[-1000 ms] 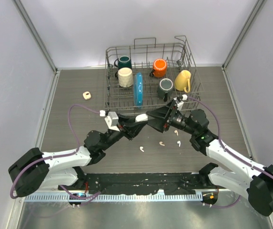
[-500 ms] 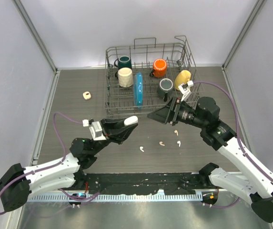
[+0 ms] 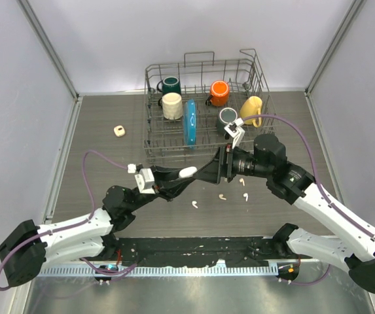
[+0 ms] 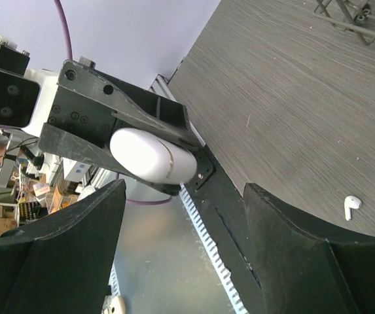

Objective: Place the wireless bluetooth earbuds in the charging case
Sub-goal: Open the charging case.

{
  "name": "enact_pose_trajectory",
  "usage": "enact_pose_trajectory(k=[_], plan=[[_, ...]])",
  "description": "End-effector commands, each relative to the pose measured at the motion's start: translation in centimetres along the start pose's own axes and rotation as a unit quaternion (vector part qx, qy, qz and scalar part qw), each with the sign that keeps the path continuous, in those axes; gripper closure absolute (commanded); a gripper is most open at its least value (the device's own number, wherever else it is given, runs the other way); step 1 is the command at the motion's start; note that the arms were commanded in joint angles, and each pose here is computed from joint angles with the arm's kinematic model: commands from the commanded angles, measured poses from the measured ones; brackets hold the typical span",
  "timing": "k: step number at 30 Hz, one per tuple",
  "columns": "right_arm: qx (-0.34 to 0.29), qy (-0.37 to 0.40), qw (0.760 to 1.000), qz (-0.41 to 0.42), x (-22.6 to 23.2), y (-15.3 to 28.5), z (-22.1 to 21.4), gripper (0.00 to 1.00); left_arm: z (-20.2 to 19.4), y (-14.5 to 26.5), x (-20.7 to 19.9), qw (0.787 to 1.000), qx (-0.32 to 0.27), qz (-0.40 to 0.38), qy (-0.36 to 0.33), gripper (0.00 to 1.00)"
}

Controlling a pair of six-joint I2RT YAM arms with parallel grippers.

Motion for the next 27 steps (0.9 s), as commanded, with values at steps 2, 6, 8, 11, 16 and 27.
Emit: enact_pose_trajectory(k=[2,6,8,11,16,27], plan=[[-0.033,0.023,0.999,0.001,0.9,-0.1,1.7,0.23,1.4,-1.3,-0.8,0.999,-0.027,-0.033,-0.006,1.00],[-0.035,0.017,0.999,-0.018,0.1,-0.2,1.6,0.23,1.7,-1.6,-1.0,0.999,-0.032,-0.040,-0.003,1.00],[-0.027,0.018,0.999,-0.012,0.2,-0.3,1.3,0.24,1.7,-1.8,-0.9,0.999,-0.033,-0.039,-0.001,1.00],[-0.020,0.023,1.000,-0.001,0.5,-0.2,1.1,0.24,1.8,-1.7,-0.7,0.999,-0.038,-0.031,-0.001,1.00],[-0.012,0.032,0.999,0.007,0.7,0.1,0.6,0.24,1.9,-1.8,-0.5,0.999,-0.045,-0.024,-0.001,1.00],[-0.017,0.028,0.999,-0.022,-0.4,-0.1,0.7,0.27,2.3,-2.5,-0.8,0.997,-0.059,-0.036,0.022,1.00]])
Point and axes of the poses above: each gripper's point midway between its finger pads, its own y axis back along the fingers, its own x axis along the line the jaws close on, z = x × y, the point moved 2 cm from there along y, back along the fingers, and after that the axes turned 5 degrees about y, right-handed, at the moved point
